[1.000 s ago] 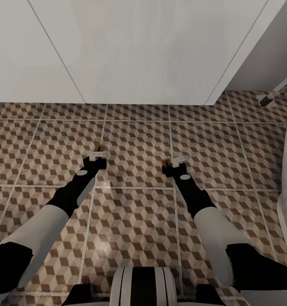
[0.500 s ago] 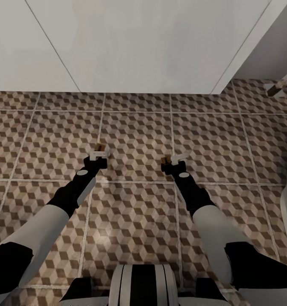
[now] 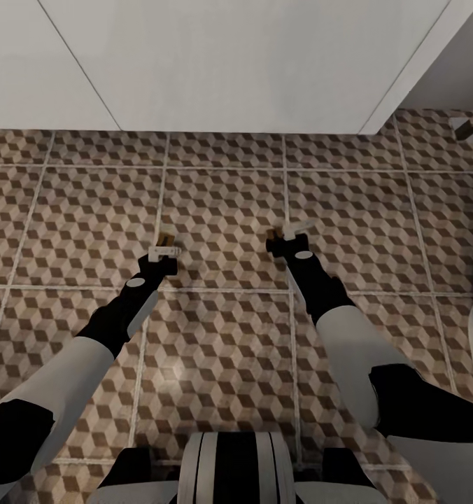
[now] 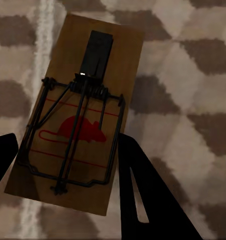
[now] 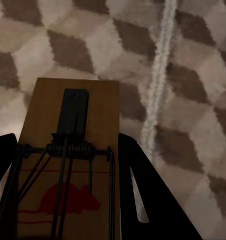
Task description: Take the four mousetraps from the cabinet in the bathroom and place them on the bathroom floor. Make sure all four end up on the same floor surface, and ensure that at least two of them are either under or directly next to the same bathroom sink.
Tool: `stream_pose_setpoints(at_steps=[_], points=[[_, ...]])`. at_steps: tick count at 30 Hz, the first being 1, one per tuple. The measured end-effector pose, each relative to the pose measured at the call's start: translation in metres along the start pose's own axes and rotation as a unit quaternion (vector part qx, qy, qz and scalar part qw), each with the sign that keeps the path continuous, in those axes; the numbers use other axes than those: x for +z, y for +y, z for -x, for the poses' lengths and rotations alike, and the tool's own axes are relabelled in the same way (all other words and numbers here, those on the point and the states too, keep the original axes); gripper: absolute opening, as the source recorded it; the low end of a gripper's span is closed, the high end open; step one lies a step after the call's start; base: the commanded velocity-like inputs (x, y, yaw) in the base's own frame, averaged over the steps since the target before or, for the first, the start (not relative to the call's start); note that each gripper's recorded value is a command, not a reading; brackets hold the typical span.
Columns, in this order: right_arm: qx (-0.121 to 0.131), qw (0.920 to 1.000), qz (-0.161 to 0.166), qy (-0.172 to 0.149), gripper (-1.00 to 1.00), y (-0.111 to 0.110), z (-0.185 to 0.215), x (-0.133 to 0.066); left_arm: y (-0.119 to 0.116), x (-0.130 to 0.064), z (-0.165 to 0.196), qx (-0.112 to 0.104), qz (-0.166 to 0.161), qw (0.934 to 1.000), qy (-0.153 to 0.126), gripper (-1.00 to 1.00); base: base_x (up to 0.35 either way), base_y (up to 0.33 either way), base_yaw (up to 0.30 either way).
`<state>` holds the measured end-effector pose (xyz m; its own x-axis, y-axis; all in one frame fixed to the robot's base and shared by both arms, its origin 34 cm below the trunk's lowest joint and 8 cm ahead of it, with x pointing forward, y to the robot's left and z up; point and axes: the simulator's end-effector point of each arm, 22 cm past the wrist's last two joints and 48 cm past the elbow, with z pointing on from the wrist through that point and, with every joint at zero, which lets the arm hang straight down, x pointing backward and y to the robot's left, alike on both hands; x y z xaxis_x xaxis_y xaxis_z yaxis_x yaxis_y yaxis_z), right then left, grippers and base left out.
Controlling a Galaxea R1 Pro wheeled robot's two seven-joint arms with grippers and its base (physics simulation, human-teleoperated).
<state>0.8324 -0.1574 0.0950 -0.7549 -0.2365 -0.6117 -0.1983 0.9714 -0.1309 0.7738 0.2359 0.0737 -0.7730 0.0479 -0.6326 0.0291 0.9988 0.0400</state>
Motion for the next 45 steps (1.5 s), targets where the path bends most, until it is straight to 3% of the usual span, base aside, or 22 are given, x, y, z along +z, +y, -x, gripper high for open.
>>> stream_pose_setpoints(at_steps=[5, 11, 19, 45], points=[[-0.001, 1.0000, -0.003, 0.009, -1.00, -0.001, -0.006, 0.009, -0.002, 0.005, -0.012, 0.000, -0.002, 1.0000, 0.006, -1.00, 0.000, 0.000, 0.000], [-0.003, 1.0000, -0.002, 0.008, -1.00, 0.000, -0.004, 0.009, -0.006, 0.003, 0.007, -0.002, -0.007, 0.9999, -0.012, -1.00, 0.000, 0.000, 0.000], [-0.025, 0.9997, 0.007, 0.001, -1.00, 0.011, 0.001, 0.008, -0.014, -0.003, 0.041, -0.004, -0.017, 0.9989, -0.044, -1.00, 0.000, 0.000, 0.000], [-0.025, 0.9996, 0.010, -0.005, -1.00, 0.013, 0.001, 0.012, -0.010, 0.000, 0.035, 0.002, -0.016, 0.9993, -0.032, -1.00, 0.000, 0.000, 0.000]])
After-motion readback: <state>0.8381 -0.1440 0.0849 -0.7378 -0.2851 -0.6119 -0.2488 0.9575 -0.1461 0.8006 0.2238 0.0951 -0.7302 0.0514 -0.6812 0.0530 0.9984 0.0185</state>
